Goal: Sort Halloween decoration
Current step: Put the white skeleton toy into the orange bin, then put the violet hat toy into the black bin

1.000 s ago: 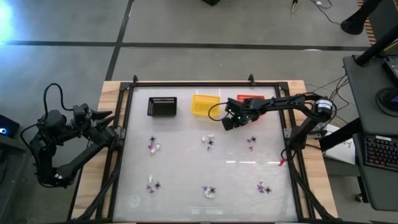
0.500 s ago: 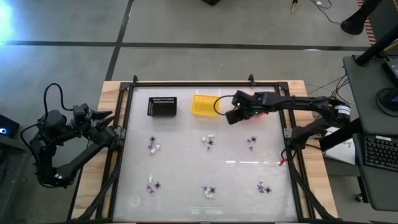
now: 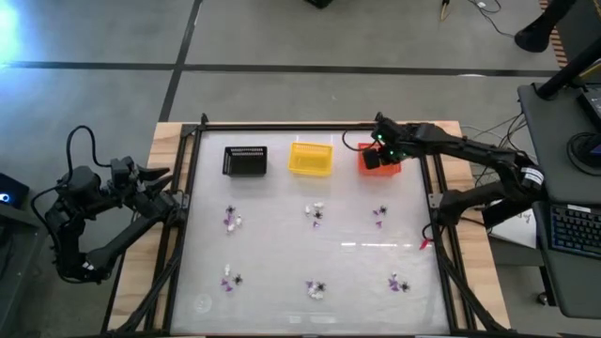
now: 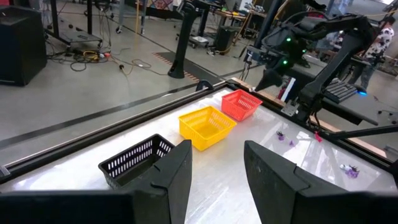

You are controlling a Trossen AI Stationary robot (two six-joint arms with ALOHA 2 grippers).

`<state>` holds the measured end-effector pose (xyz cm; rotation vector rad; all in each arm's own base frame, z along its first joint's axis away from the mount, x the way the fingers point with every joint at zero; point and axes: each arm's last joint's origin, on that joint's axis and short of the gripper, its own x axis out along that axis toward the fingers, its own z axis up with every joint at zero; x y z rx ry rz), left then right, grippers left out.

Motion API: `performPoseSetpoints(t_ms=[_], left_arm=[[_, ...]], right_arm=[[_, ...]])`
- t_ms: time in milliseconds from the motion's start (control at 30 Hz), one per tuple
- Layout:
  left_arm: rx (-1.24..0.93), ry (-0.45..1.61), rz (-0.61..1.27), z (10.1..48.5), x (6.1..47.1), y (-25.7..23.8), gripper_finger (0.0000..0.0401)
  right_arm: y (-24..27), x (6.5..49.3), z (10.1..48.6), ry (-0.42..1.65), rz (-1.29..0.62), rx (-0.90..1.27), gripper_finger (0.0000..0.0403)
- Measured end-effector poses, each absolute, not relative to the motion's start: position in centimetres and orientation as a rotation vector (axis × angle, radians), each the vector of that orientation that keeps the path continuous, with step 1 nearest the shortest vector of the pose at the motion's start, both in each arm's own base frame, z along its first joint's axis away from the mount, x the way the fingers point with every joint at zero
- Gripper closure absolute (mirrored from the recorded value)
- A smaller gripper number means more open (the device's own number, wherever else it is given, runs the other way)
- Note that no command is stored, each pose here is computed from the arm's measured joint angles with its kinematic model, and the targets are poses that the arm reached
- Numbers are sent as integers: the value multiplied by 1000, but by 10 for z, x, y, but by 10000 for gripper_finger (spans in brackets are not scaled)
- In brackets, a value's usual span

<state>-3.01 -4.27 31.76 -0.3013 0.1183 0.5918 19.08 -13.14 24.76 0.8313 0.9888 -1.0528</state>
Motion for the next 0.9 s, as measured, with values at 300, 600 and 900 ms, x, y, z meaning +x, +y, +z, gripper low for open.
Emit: performPoseSetpoints(t_ms=[300, 600, 900], left_arm=[[-299, 117, 591, 318, -30, -43, 271], [-300, 115, 592, 318, -30, -43, 271], [-290, 119, 591, 318, -30, -43, 271]], right_arm=[[-145, 195, 229, 1092, -1042, 846, 389], [-150, 201, 215, 1153, -1055, 843, 335], [-148, 197, 223, 1115, -1052, 841, 268]])
